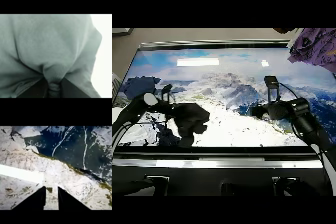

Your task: Fold the clothes and pants, and hang the long-sleeved shirts on hangers.

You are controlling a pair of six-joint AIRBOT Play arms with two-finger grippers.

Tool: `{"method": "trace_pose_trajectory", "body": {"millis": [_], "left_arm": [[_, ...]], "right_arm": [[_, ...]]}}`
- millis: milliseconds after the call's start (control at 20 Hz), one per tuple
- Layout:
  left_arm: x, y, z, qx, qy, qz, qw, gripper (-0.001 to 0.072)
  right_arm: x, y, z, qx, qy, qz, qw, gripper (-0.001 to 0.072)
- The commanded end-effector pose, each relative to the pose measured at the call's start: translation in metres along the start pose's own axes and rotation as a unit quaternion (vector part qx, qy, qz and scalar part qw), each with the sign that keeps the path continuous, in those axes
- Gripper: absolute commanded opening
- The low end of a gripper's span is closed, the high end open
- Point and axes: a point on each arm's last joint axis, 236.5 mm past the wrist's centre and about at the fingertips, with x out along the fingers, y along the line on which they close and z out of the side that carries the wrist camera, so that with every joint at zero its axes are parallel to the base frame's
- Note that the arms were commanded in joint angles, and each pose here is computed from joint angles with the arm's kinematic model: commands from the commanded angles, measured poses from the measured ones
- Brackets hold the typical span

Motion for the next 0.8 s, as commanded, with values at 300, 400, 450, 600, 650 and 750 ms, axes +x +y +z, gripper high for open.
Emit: {"method": "trace_pose_trajectory", "body": {"millis": [300,400,450,600,650,750], "left_arm": [[0.062,-0.231,-0.038,0.031,-0.044,-0.156,0.986,0.0020],[0.099,-0.223,-0.046,0.006,-0.028,-0.139,0.990,0.0153],[0.105,-0.216,-0.044,-0.012,-0.023,-0.134,0.991,0.0412],[0.072,-0.183,-0.012,-0.025,-0.025,-0.124,0.992,0.0717],[0.051,-0.167,0.001,-0.015,-0.030,-0.120,0.992,0.0717],[0.004,-0.128,0.025,-0.006,-0.045,-0.108,0.993,0.0717]], "right_arm": [[-0.087,-0.080,-0.040,-0.056,0.043,-0.162,0.984,0.0209],[-0.091,-0.080,-0.037,-0.056,0.033,-0.162,0.985,0.0213],[-0.090,-0.080,-0.035,-0.058,0.028,-0.162,0.985,0.0221],[-0.103,-0.113,-0.006,-0.062,-0.028,-0.238,0.969,0.0329],[-0.107,-0.127,0.001,-0.032,-0.046,-0.250,0.967,0.0329],[-0.098,-0.154,-0.006,0.088,-0.046,-0.220,0.970,0.0328]]}}
